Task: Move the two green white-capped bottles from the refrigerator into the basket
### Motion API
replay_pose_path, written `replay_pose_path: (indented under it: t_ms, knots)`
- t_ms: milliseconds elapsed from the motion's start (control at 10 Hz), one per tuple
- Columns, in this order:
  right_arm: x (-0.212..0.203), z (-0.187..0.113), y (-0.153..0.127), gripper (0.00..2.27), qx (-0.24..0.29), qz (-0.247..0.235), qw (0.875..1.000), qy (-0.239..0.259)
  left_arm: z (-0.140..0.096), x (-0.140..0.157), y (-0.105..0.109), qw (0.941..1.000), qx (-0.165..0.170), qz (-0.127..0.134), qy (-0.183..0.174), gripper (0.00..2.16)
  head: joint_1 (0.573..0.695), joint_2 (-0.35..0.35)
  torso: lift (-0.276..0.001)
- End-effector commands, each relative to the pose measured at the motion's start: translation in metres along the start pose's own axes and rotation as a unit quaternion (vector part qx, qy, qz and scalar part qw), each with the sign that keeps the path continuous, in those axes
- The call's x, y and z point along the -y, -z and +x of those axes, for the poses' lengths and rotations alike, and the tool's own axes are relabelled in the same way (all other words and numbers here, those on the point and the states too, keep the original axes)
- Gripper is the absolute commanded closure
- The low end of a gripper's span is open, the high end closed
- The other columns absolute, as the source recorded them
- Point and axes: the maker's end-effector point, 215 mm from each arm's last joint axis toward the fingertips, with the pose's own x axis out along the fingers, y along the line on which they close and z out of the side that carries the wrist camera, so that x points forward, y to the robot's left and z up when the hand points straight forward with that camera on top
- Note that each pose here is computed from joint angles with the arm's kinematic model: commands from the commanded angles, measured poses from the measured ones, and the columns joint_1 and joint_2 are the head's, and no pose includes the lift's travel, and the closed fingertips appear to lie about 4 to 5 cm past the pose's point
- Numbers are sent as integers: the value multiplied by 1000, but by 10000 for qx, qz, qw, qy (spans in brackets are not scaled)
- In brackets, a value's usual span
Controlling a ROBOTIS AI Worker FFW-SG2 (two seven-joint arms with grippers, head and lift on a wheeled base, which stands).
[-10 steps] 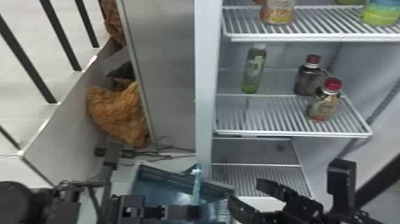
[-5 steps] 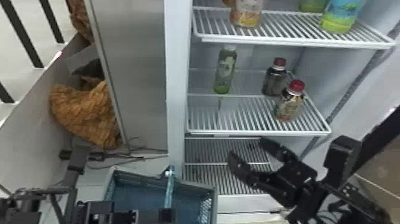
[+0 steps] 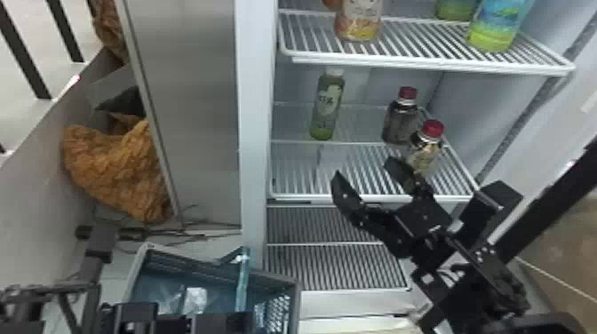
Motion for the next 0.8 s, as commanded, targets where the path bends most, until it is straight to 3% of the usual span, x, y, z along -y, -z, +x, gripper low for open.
replay_pose_path:
  t_ms: [0, 700]
  knots:
    - [10, 11, -11, 41, 282, -240, 9992, 162, 1, 2, 0, 10000, -21, 13, 19, 1193, 695, -136, -263]
    - [38, 53, 2, 15, 312, -418, 9976, 464, 3, 0, 0, 10000, -75, 55, -32, 1193, 695, -154, -263]
